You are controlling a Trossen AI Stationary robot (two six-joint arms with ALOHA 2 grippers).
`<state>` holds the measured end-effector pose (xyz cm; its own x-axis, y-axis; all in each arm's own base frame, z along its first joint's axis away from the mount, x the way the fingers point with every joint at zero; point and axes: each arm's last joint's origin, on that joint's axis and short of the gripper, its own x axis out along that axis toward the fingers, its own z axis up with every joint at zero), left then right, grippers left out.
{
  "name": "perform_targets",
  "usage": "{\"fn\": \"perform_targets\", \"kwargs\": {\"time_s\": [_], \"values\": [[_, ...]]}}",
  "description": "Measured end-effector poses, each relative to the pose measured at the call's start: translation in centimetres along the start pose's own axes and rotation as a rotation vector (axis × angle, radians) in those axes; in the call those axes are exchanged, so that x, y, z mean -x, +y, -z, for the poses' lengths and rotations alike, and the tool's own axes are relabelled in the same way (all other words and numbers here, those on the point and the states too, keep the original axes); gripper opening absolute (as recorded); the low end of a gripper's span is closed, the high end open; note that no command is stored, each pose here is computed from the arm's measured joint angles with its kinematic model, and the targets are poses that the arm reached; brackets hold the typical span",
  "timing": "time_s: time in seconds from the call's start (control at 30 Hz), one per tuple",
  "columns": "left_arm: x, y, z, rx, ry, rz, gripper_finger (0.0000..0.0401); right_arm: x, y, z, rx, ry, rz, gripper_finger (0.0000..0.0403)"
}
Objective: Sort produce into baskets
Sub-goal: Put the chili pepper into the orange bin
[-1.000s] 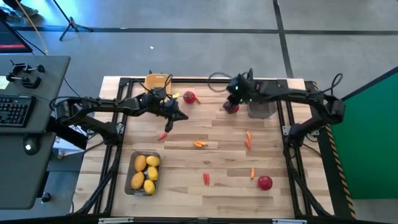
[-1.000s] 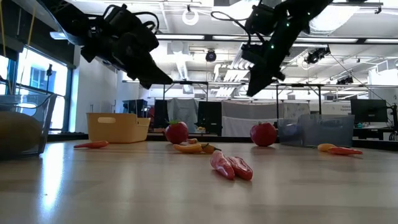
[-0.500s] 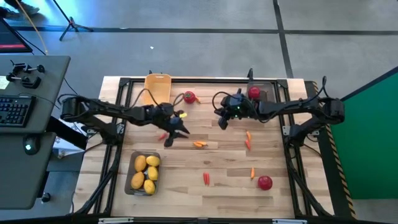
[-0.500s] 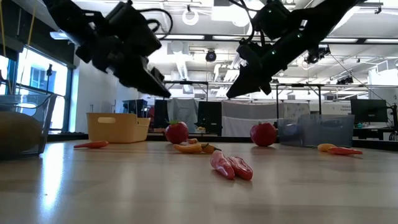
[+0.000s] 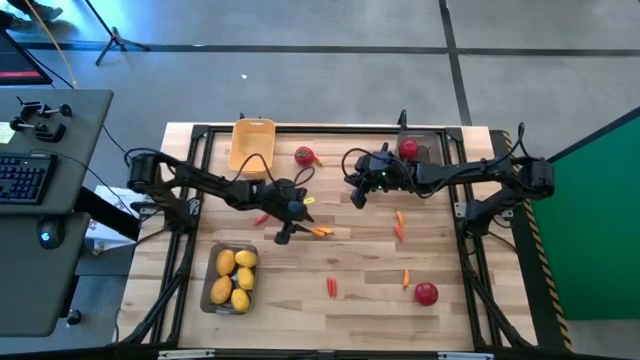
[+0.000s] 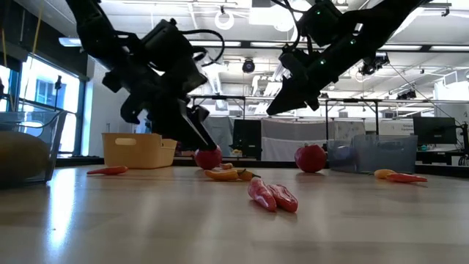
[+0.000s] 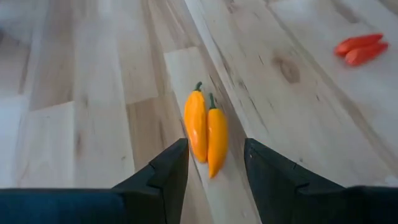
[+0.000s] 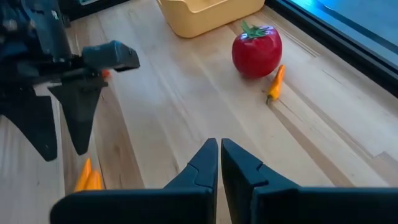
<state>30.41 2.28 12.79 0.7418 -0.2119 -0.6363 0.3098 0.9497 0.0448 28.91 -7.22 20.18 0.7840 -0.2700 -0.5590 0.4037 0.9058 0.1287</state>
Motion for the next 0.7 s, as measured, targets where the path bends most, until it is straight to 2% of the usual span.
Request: {"fn": "perform_targets", "kwargs": {"time_s": [0.2, 0.4, 0.53, 0.7], "values": [[-1.5, -0.3, 0.6, -0.054, 0.085, 0.005, 0.0141, 0.0, 0.0, 0.0, 0.008, 0.000, 0.000, 0.0010], [-2.4, -0.3, 1.1, -0.054, 0.117, 0.003, 0.0126, 0.0, 0.0, 0.0, 0.008, 0.000, 0.000, 0.0010], [-2.5, -0.3, 1.3, -0.058, 0.126, -0.004, 0.0090, 0.0, 0.0, 0.0, 0.009, 0.000, 0.001, 0.0010], [-2.6, -0.3, 1.3, -0.085, 0.124, -0.001, 0.0024, 0.0, 0.0, 0.0, 0.011, 0.000, 0.002, 0.0010]]}}
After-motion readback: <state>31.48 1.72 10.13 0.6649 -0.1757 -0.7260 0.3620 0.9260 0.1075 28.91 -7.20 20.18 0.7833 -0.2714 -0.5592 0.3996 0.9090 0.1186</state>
